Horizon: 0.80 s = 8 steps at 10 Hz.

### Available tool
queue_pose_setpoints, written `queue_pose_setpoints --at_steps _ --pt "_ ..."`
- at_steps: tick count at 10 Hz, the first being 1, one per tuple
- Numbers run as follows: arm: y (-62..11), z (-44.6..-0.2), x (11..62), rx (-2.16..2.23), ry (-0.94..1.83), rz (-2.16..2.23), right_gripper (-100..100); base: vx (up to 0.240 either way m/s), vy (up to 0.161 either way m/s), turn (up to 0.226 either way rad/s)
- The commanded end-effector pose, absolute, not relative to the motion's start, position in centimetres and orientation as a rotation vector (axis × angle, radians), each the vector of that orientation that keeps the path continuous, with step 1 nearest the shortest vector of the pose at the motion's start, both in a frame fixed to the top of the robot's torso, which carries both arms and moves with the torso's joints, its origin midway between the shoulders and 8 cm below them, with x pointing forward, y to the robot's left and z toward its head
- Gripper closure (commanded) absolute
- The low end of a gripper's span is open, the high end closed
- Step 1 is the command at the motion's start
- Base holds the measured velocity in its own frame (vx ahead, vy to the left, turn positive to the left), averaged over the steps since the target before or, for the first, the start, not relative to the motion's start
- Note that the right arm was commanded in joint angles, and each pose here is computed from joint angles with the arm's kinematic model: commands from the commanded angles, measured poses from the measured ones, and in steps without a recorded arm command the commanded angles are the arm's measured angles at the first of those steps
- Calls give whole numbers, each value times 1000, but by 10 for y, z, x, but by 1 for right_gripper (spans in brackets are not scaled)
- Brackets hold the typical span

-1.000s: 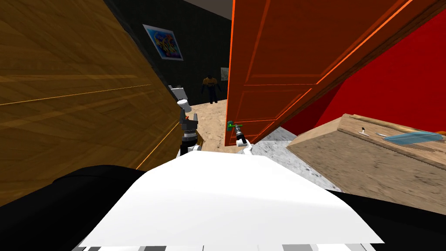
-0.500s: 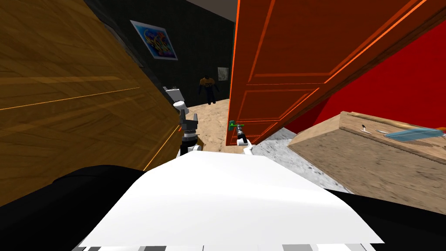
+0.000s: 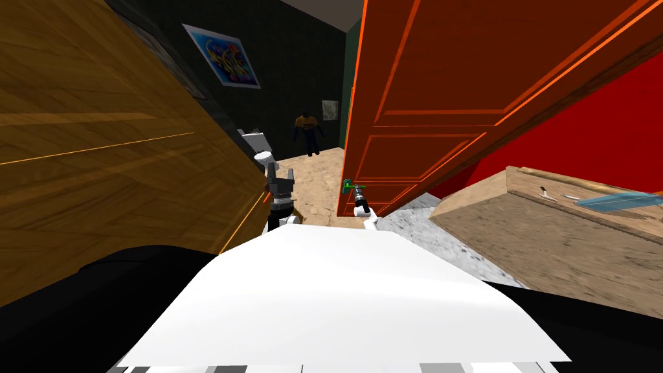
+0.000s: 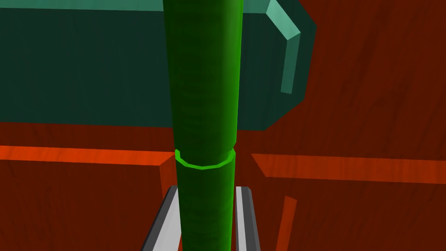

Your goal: Push the door open

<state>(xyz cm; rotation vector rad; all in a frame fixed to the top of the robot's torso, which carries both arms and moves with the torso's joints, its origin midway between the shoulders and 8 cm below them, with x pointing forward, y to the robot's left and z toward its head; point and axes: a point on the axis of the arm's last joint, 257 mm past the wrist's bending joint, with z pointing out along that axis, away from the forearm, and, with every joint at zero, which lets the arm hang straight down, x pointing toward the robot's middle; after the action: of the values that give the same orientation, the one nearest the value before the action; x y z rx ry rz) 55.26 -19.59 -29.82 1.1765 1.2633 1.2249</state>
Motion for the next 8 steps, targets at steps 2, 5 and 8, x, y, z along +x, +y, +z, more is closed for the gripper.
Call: queue_pose_setpoints --at_steps 2,5,8 --pt "-216 -292 557 1166 1241 1191 100 154 84 -69" --pt "-228 -291 557 1177 1220 1169 100 176 105 -63" --pt "-234 -291 556 1205 1191 1159 100 169 103 -84"
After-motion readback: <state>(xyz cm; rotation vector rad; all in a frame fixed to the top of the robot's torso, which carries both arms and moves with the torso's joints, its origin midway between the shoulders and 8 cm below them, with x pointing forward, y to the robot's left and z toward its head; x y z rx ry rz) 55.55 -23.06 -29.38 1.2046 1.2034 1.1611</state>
